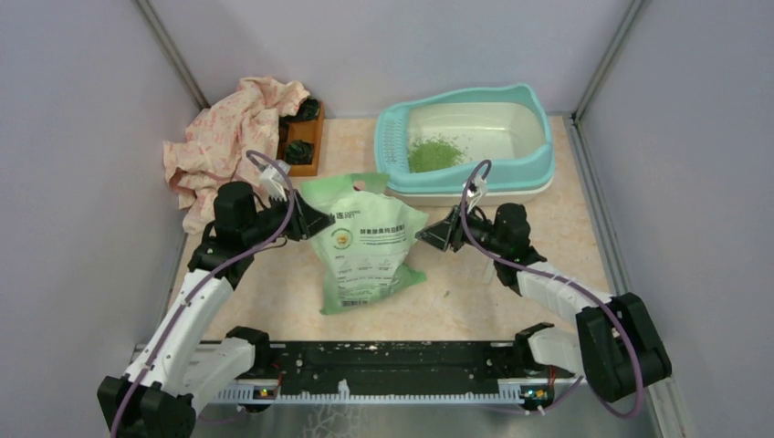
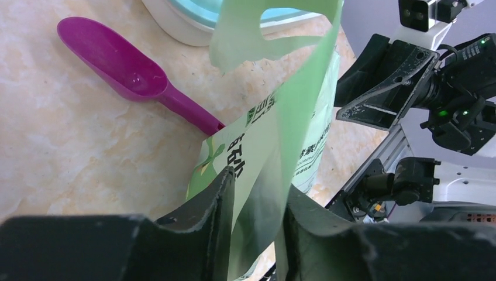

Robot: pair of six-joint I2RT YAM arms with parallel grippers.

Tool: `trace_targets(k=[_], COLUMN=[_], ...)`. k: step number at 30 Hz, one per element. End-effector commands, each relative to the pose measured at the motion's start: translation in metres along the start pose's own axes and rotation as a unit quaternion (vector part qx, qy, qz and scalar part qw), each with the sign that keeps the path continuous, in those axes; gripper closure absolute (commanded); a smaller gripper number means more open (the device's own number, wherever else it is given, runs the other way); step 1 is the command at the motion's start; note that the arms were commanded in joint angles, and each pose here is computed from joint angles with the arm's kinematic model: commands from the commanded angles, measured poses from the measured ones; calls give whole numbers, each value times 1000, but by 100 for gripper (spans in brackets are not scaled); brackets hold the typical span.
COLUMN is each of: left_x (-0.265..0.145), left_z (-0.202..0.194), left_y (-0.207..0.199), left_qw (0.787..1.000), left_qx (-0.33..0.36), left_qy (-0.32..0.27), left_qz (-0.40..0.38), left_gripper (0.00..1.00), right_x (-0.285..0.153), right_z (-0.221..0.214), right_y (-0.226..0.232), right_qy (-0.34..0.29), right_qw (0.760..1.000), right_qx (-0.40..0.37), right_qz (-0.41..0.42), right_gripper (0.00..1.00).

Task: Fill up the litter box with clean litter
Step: Adjust the cat litter bag at the center of the board.

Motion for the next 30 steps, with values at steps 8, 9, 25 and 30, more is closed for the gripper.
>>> trace_targets(k=[8, 9, 25, 30], left_x=[-4, -5, -5, -6], left_z=[19, 20, 20, 21], left_y=[-22, -22, -24, -27], left_qw=[999, 999, 999, 999], left_qx=[34, 34, 33, 31], left_qy=[-15, -16, -11, -11], left_qz=[-33, -32, -35, -39], left_gripper=[71, 71, 70, 69], right_x=[15, 14, -1, -2], right_z=[21, 20, 7, 3], right_y=[-7, -6, -7, -12], right_qy=[-65, -67, -40, -36], right_qw=[997, 997, 998, 998], right_qx=[-34, -33, -53, -50], right_qz=[24, 25, -14, -29], right_gripper=[59, 59, 59, 59])
Point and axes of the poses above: each gripper's point midway between its finger pads, its own x axis out along the fingers, its own y axis along the line the jaws close on, z = x × y, the point moved 4 cm from there along -x, back along the fingers, and after that the axes turned 7 degrees about -x, right-handed, at the moved point
